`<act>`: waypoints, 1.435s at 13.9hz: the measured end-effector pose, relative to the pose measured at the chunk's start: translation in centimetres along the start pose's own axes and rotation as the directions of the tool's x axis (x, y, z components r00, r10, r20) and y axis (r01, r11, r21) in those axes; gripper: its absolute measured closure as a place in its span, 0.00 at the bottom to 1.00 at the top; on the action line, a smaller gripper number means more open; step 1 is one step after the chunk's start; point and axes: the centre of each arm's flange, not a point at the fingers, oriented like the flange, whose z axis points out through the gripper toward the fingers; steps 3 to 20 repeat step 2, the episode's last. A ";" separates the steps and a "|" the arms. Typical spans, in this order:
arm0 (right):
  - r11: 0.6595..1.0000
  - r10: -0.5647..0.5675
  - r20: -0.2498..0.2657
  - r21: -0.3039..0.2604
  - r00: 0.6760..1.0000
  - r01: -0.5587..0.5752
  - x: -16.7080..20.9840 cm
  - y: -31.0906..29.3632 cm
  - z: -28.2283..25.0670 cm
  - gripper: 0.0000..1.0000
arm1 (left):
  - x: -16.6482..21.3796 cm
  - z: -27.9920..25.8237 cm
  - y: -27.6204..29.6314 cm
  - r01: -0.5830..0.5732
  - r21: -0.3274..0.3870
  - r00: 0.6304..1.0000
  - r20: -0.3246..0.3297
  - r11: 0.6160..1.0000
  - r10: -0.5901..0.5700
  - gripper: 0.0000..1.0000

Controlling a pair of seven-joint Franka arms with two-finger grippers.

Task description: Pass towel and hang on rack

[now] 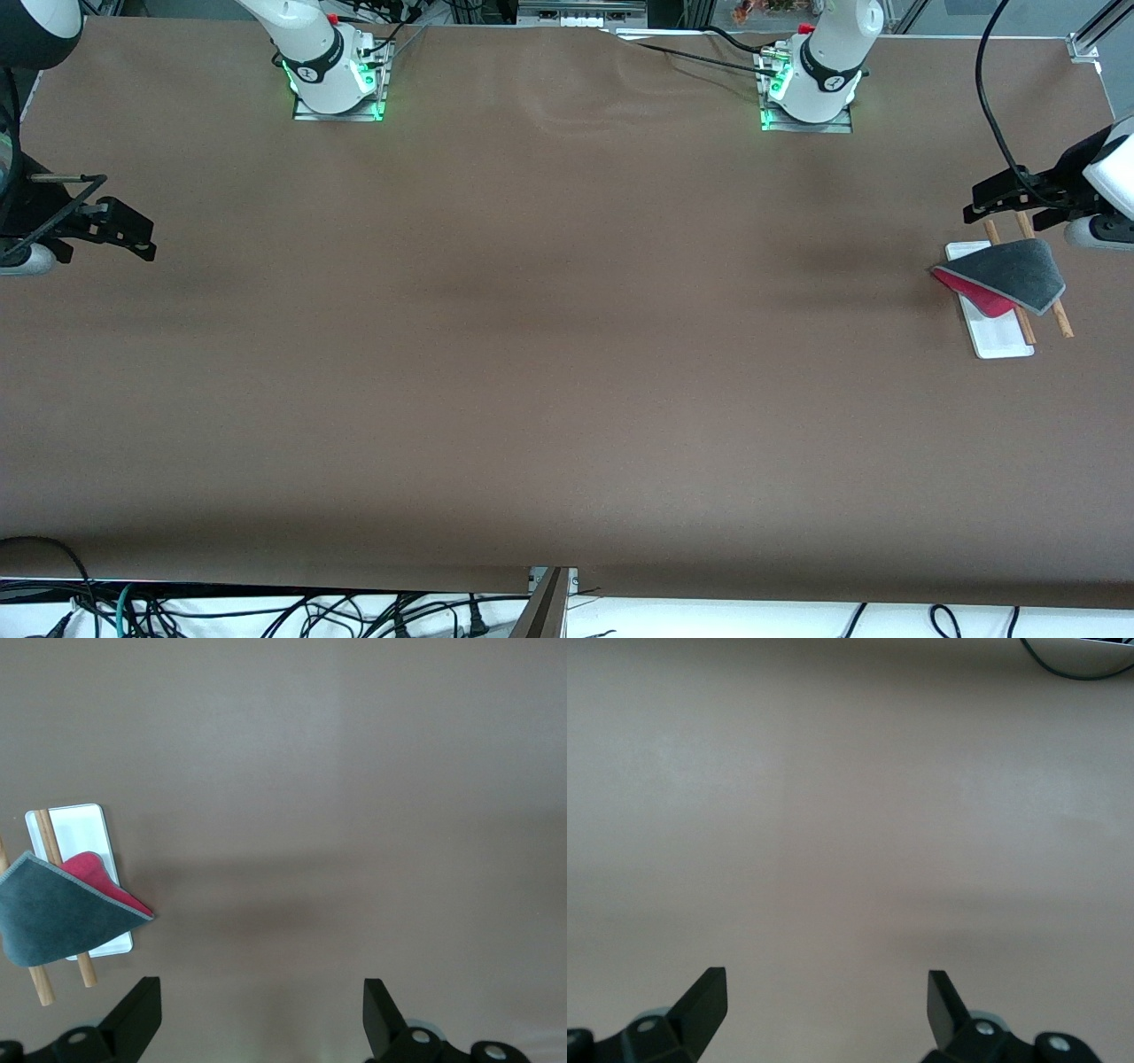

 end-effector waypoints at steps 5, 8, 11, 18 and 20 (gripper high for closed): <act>1.000 0.001 0.000 0.000 1.000 -0.001 0.0 0.0 0.0 0.00 | 0.0 0.0 -0.2 0.006 0.000 1.000 -0.002 1.000 -0.006 0.00; 1.000 0.001 0.000 0.000 1.000 -0.001 0.0 0.0 0.0 0.00 | 0.0 0.0 -0.2 0.006 0.000 1.000 -0.002 1.000 -0.006 0.00; 1.000 0.001 0.000 0.000 1.000 -0.001 0.0 0.0 0.0 0.00 | 0.0 0.0 -0.2 0.006 0.000 1.000 -0.002 1.000 -0.006 0.00; 1.000 0.001 0.000 0.000 1.000 -0.001 0.0 0.0 0.0 0.00 | 0.0 0.0 -0.2 0.006 0.000 1.000 -0.002 1.000 -0.006 0.00; 1.000 0.001 0.000 0.000 1.000 -0.001 0.0 0.0 0.0 0.00 | 0.0 0.0 -0.2 0.006 0.000 1.000 -0.002 1.000 -0.006 0.00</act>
